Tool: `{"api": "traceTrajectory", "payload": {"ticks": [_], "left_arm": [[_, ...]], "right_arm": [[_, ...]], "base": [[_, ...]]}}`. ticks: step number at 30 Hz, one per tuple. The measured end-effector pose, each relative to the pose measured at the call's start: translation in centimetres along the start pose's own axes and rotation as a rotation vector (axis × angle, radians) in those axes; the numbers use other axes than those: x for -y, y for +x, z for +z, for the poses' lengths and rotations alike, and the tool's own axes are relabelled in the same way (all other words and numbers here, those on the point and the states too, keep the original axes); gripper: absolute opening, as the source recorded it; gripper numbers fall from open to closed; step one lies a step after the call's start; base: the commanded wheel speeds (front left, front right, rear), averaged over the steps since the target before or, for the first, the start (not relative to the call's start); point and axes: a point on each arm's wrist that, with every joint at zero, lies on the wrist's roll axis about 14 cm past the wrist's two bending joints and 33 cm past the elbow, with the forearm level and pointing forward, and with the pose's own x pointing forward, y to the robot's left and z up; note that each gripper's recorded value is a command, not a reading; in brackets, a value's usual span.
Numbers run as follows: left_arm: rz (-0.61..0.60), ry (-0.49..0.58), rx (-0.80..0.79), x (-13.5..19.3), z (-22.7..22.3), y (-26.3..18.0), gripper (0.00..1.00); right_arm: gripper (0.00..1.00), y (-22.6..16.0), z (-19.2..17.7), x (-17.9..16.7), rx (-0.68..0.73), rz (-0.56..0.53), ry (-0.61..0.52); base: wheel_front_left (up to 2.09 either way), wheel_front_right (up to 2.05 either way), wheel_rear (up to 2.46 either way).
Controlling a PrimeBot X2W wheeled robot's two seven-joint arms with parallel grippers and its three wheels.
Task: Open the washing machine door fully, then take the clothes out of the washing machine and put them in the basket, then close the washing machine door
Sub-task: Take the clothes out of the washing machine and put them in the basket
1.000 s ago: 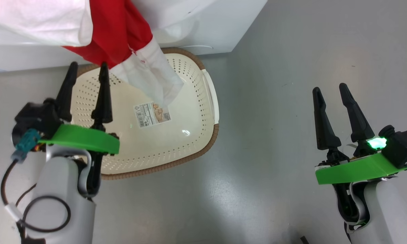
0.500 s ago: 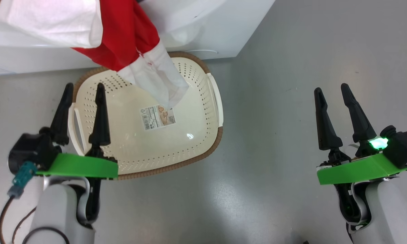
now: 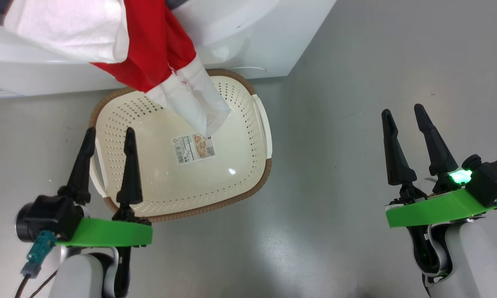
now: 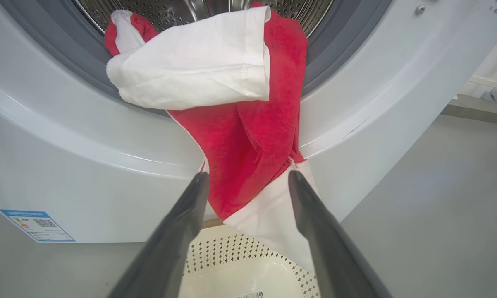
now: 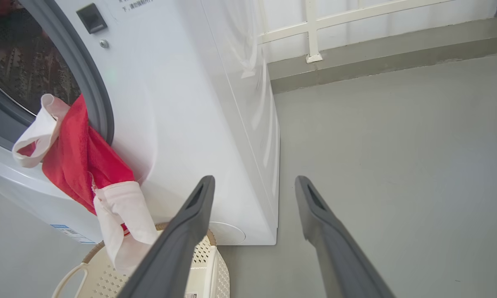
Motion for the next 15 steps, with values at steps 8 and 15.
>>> {"api": "traceTrajectory", "payload": {"ticks": [8, 15], "left_arm": [[0.002, -0.007, 0.032, 0.1, 1.1, 0.1, 1.00], [-0.021, -0.009, 0.113, 0.5, 3.7, 1.8, 1.00]], "right_arm": [[1.00, 0.0, 0.0, -0.2, -0.001, 0.007, 0.001], [1.00, 0.1, -0.6, -0.3, -0.013, 0.009, 0.004]], "base": [[0.00, 0.00, 0.00], [0.00, 0.00, 0.00]]}}
